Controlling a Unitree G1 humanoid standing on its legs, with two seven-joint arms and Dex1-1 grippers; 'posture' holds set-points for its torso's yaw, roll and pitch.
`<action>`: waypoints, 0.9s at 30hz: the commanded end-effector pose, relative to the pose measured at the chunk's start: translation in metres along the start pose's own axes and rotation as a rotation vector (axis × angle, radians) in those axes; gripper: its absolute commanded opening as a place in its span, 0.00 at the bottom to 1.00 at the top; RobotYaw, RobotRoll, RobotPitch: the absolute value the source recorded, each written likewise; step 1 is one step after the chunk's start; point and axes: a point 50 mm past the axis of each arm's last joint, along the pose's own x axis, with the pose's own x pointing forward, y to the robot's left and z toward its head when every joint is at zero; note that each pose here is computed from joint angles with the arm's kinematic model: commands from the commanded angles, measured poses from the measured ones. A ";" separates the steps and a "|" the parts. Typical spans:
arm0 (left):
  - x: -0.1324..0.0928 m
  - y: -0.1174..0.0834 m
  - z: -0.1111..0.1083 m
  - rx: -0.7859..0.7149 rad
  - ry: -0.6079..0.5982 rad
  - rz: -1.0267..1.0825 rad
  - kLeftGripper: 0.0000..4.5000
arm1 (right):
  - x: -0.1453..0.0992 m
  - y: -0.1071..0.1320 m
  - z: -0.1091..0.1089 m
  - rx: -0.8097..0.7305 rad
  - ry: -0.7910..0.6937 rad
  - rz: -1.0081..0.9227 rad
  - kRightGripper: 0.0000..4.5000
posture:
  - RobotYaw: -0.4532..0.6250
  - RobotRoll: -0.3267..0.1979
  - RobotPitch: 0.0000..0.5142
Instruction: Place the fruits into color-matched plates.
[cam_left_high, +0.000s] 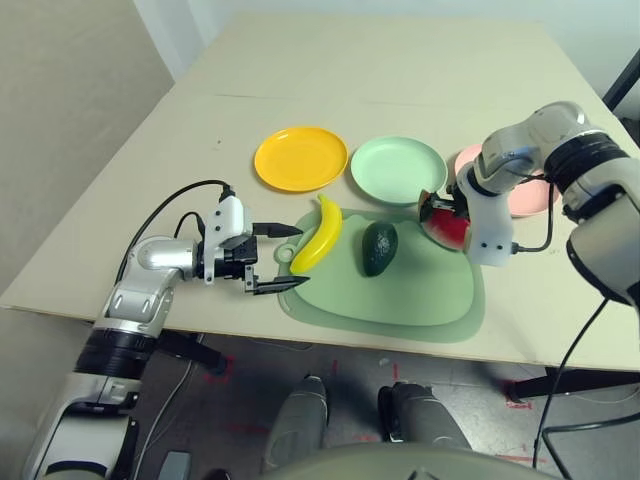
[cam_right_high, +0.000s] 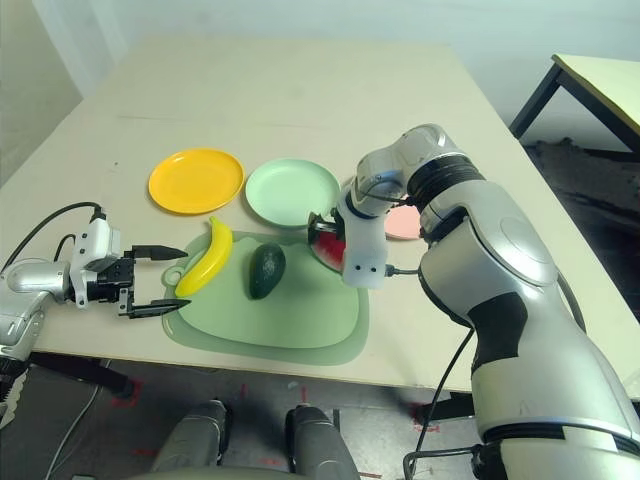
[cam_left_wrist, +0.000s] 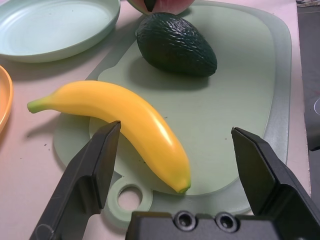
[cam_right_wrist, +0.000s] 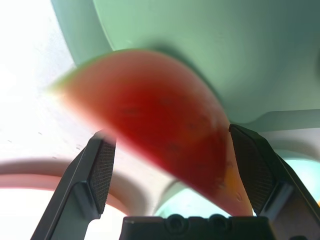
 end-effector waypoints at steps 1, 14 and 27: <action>-0.001 0.000 0.001 0.001 -0.002 0.000 1.00 | -0.002 -0.003 -0.002 0.020 0.009 -0.005 0.99 | 0.53 0.62 0.26; -0.002 0.005 0.003 0.010 -0.001 0.005 1.00 | 0.003 -0.002 -0.001 0.091 -0.006 0.004 0.99 | 0.52 0.62 0.27; -0.003 0.005 0.004 0.016 0.000 -0.008 1.00 | 0.012 0.005 0.001 0.320 -0.088 0.068 0.99 | 0.50 0.62 0.28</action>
